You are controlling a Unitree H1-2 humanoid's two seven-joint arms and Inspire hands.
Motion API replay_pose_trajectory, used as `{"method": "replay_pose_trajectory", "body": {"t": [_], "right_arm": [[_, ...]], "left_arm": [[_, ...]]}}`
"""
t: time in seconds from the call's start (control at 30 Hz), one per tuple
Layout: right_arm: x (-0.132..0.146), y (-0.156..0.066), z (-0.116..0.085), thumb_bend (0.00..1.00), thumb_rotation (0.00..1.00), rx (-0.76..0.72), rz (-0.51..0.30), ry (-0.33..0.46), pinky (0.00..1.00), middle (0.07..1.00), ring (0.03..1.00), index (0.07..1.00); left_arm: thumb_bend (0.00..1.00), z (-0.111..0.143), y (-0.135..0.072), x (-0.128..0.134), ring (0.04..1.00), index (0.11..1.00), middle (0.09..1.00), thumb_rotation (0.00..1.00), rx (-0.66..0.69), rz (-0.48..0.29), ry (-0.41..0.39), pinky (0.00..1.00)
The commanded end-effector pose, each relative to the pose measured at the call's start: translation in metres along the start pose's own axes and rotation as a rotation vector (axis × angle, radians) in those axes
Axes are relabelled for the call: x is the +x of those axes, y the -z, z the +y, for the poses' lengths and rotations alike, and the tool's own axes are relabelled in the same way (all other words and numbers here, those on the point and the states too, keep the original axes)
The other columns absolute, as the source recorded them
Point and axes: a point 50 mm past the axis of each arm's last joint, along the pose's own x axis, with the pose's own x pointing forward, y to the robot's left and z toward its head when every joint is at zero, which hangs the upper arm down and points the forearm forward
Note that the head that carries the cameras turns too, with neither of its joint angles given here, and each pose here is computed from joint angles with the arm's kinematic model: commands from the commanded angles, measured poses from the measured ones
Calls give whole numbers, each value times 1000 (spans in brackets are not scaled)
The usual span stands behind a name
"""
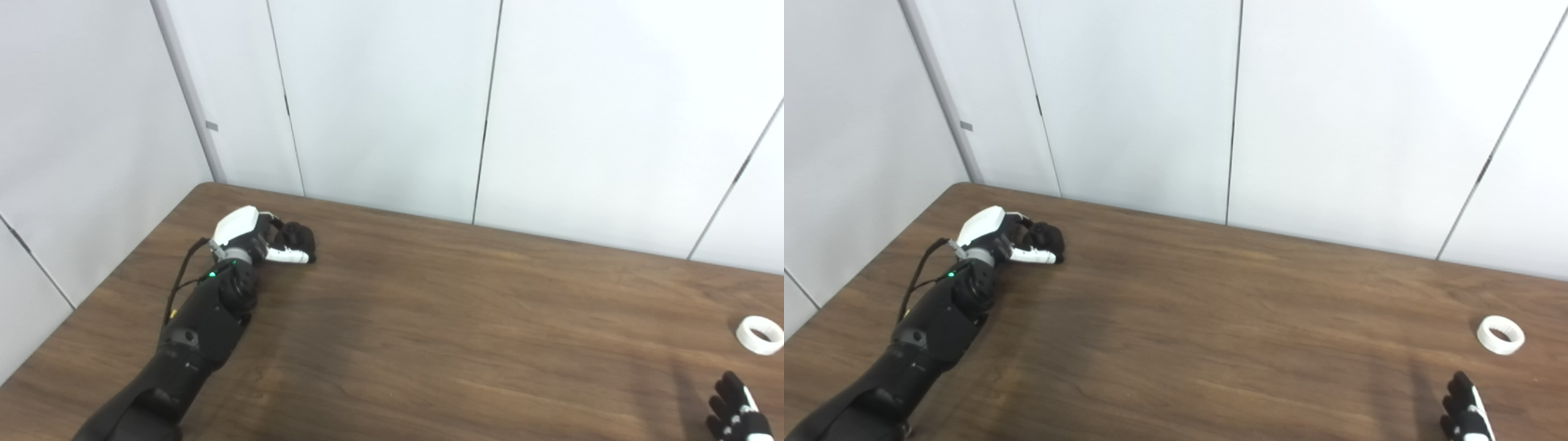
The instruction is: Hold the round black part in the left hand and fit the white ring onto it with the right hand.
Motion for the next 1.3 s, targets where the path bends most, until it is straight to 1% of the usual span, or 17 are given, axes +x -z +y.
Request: {"method": "replay_pose_trajectory", "body": {"t": [0.0,0.03,0.07,0.1,0.13,0.2,0.23,0.3,0.47,0.67,0.7,0.87,1.0,1.13,1.27], "right_arm": [[0,-11,3,454,1000,16,-54,-4,1000,1000,1000,1000],[0,-12,3,452,1000,16,-55,-5,1000,1000,1000,1000],[0,-12,2,450,1000,15,-55,-6,1000,1000,1000,1000],[0,-12,2,447,1000,13,-54,-5,1000,1000,1000,1000],[-1,-12,2,448,1000,11,-53,-7,1000,1000,1000,1000],[-1,-13,2,443,1000,6,-50,-5,1000,1000,1000,1000],[-1,-13,2,450,1000,6,-51,-6,1000,1000,1000,1000],[-1,-12,2,432,1000,6,-53,-6,1000,1000,1000,1000],[-1,-14,2,412,1000,7,-57,1,1000,1000,1000,1000],[1,-14,2,433,1000,2,-55,6,1000,1000,1000,1000],[1,-14,2,421,1000,5,-52,4,1000,1000,1000,1000],[1,-15,4,434,1000,9,-46,1,1000,1000,1000,1000],[2,-18,6,420,1000,14,-49,12,1000,1000,1000,1000],[3,-19,9,412,1000,24,-50,14,1000,1000,1000,1000],[4,-18,12,409,1000,31,-47,15,1000,1000,1000,1000]], "left_arm": [[872,28,-11,6,963,607,869,248,-22,-51,-87,1000],[865,27,-11,5,958,593,862,232,-37,-55,-97,1000],[699,27,-10,5,939,541,837,152,-47,-58,-105,1000],[614,26,-9,5,924,513,818,108,-55,-58,-111,1000],[561,26,-9,4,910,496,799,78,-61,-59,-116,1000],[533,25,-8,4,900,486,778,59,-65,-60,-118,1000],[527,25,-8,3,896,485,769,55,-68,-63,-120,1000],[524,25,-8,3,893,484,763,53,-72,-69,-124,1000],[522,25,-7,4,880,484,753,52,-36,-82,-124,1000],[522,25,-2,3,884,484,755,52,-5,-96,-131,1000],[522,25,-2,3,883,485,753,51,-3,-97,-134,1000],[523,26,-4,0,875,484,748,50,21,-123,-147,1000],[523,27,-9,-8,876,484,743,49,34,-165,-154,1000],[522,27,-16,-19,877,484,741,47,14,-225,-164,1000],[522,25,-29,-32,880,485,748,47,32,-281,-167,1000]]}}
